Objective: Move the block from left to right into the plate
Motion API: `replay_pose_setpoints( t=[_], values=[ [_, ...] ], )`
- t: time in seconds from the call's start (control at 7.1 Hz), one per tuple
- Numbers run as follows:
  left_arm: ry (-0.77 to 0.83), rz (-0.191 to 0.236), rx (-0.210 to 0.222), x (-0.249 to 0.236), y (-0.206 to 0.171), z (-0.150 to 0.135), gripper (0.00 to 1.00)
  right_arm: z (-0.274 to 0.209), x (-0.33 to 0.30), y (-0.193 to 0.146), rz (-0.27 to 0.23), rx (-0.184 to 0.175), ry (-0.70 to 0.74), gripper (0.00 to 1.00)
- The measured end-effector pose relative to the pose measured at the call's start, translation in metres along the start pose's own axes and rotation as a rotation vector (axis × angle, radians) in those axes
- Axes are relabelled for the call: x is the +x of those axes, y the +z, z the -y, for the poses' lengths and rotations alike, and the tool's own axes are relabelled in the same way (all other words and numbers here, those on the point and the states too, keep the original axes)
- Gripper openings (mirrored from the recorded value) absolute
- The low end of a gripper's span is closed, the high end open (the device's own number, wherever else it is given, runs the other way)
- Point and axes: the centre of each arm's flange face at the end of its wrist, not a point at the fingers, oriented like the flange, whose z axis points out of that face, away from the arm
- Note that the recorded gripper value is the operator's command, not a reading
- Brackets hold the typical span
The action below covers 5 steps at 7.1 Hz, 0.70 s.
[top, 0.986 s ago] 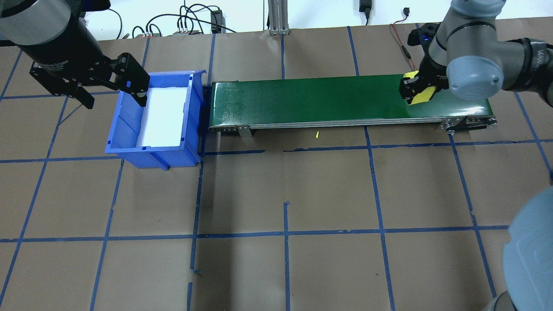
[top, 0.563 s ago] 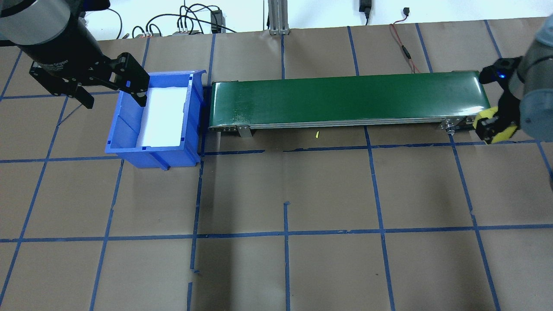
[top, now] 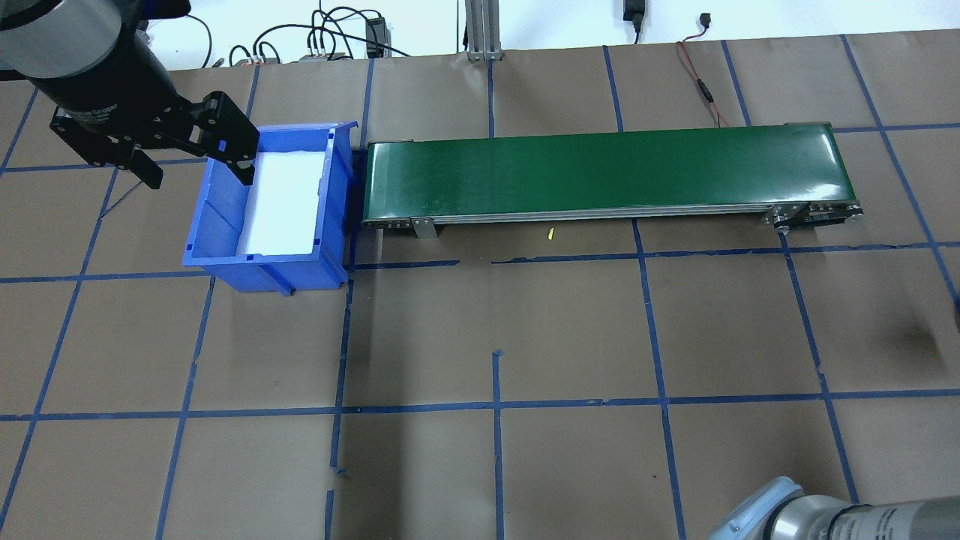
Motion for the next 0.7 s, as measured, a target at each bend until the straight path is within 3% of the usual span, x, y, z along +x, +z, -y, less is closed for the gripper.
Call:
replay_pose_setpoints(
  t=[0.14, 0.28, 0.42, 0.56, 0.7],
  values=[
    [0.0, 0.0, 0.0, 0.0, 0.0, 0.0, 1.0, -0.036, 0.022, 0.01, 0.021, 0.024, 0.01, 0.18],
    [0.0, 0.0, 0.0, 0.0, 0.0, 0.0, 1.0, -0.059, 0.034, 0.022, 0.029, 0.052, 0.009, 0.38],
    [0.0, 0.0, 0.0, 0.0, 0.0, 0.0, 1.0, -0.077, 0.042, 0.036, 0.035, 0.066, 0.009, 0.85],
    [0.0, 0.0, 0.0, 0.0, 0.0, 0.0, 1.0, -0.091, 0.046, 0.052, 0.051, 0.074, 0.01, 1.0],
    [0.0, 0.0, 0.0, 0.0, 0.0, 0.0, 1.0, -0.098, 0.05, 0.065, 0.071, 0.076, 0.012, 1.0]
  ],
)
